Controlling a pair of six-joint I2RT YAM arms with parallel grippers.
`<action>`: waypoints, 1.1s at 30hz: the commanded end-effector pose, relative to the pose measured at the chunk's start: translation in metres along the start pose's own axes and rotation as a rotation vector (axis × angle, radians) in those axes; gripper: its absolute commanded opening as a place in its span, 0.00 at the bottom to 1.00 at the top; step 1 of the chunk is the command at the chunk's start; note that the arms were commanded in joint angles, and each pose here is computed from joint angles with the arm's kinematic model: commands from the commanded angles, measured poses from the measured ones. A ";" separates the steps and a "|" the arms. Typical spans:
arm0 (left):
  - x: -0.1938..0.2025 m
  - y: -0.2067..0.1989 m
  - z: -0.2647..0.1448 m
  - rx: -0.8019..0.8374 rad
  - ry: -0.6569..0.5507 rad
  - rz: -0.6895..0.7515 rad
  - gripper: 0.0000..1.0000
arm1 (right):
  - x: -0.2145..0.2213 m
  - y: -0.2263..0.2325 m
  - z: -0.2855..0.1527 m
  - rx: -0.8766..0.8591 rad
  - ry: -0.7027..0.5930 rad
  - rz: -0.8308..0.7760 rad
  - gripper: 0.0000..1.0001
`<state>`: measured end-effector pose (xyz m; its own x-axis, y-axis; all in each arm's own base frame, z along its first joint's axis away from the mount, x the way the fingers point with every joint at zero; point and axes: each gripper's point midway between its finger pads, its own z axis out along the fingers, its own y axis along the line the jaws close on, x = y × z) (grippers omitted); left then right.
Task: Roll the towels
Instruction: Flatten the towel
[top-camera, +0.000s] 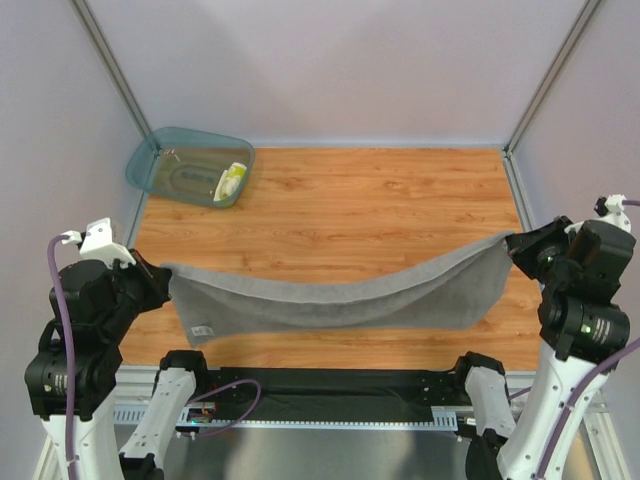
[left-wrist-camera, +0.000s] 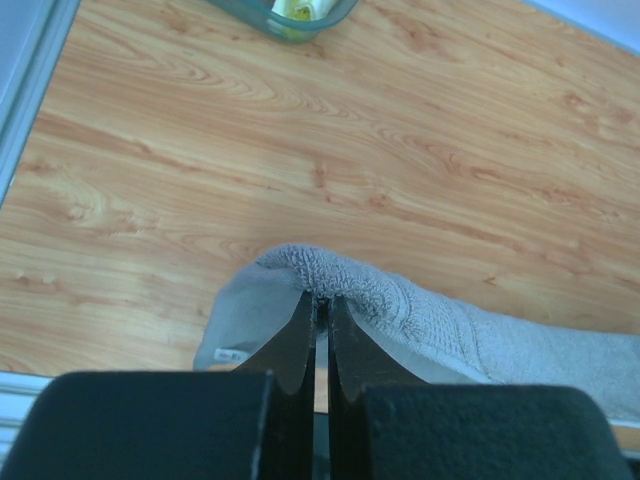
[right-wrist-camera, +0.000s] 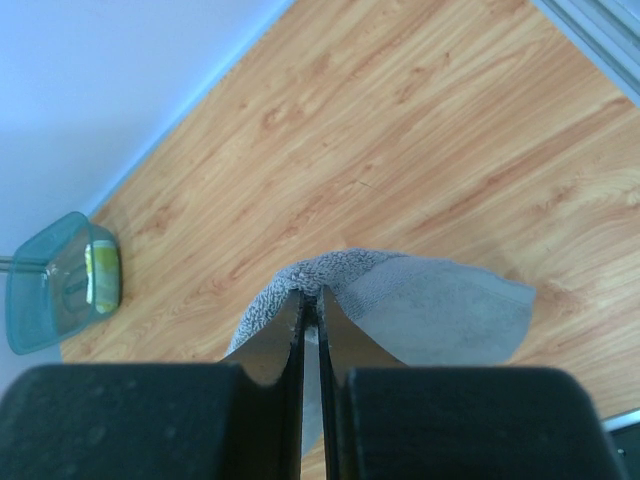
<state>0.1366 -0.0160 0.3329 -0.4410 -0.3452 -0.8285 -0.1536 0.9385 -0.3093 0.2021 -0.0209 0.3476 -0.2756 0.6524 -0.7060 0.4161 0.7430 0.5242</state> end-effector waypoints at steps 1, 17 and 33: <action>0.000 -0.002 0.045 -0.018 0.090 0.002 0.00 | 0.006 -0.015 0.052 0.071 0.115 -0.021 0.00; 0.074 0.024 0.266 -0.207 0.552 -0.045 0.00 | 0.093 -0.075 0.253 0.266 0.490 0.051 0.00; 0.001 0.035 0.266 -0.302 0.442 -0.013 0.69 | 0.039 -0.070 0.262 0.364 0.417 0.002 0.73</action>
<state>0.3883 0.0097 0.1650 -0.7898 -0.3925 -0.4714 -0.3832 0.9158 -0.1203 0.4046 -0.0846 0.1120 -0.6087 0.7257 -0.3206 0.6865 0.6844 0.2457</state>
